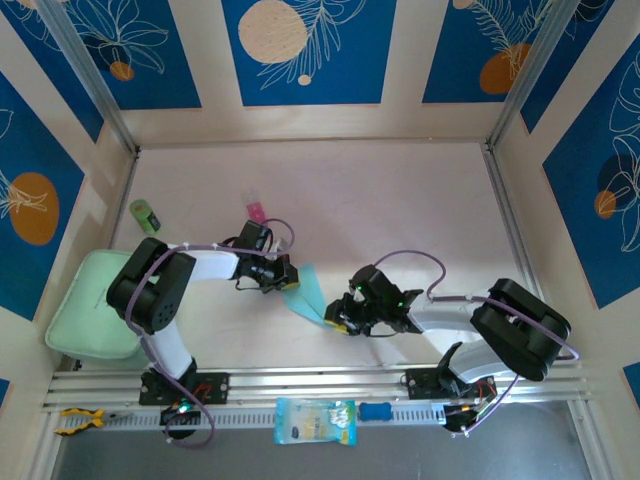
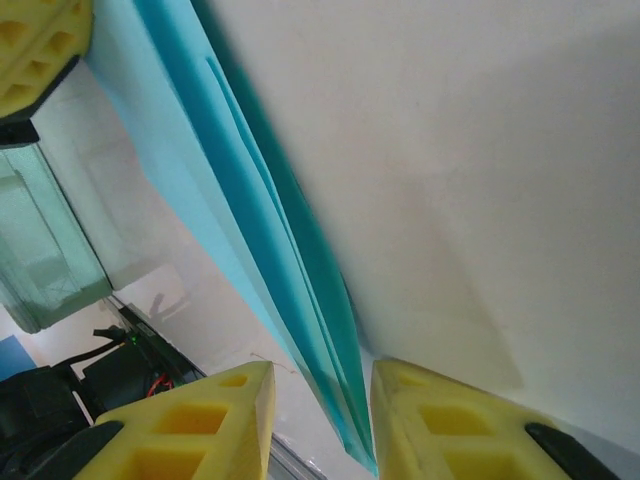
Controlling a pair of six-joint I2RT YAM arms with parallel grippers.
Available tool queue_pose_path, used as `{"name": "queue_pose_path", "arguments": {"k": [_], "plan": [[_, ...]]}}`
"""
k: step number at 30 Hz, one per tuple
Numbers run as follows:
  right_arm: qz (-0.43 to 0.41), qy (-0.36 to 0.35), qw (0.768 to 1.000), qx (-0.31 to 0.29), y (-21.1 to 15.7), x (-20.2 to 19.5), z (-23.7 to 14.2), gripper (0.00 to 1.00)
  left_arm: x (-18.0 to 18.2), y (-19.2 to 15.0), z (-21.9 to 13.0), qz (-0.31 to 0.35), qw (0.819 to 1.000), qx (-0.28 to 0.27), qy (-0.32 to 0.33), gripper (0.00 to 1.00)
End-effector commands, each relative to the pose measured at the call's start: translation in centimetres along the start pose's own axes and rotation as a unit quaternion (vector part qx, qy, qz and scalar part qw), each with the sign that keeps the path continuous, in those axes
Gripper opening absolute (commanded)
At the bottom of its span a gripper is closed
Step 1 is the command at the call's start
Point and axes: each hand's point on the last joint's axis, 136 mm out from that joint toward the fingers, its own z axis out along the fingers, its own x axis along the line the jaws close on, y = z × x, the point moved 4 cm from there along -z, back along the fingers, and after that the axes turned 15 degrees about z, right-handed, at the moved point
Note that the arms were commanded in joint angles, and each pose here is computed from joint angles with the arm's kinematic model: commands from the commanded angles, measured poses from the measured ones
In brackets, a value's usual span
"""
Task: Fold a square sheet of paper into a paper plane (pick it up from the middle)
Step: Turn over the paper at the center of the table.
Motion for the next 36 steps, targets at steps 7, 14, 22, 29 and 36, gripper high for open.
{"name": "queue_pose_path", "arguments": {"k": [7,14,22,29,36], "plan": [[-0.034,0.026,0.999,0.026,-0.1,1.5,0.3,0.30,1.1,-0.8,0.2,-0.023,1.000,0.014,0.015,0.01],[-0.050,0.027,0.998,0.040,-0.4,1.3,0.4,0.28,1.1,-0.8,0.2,-0.025,1.000,0.013,0.014,0.01],[-0.059,0.029,0.997,0.041,-0.5,1.0,0.1,0.15,0.7,-0.7,0.1,-0.020,1.000,0.009,0.001,0.03],[-0.076,0.038,0.996,0.032,-0.7,1.4,-1.2,0.08,-3.0,1.2,-1.8,0.014,0.999,-0.009,-0.049,0.17],[-0.103,0.002,0.994,-0.047,0.0,1.2,-5.4,0.07,-6.3,2.2,-5.5,0.063,0.996,-0.051,-0.045,0.34]]}}
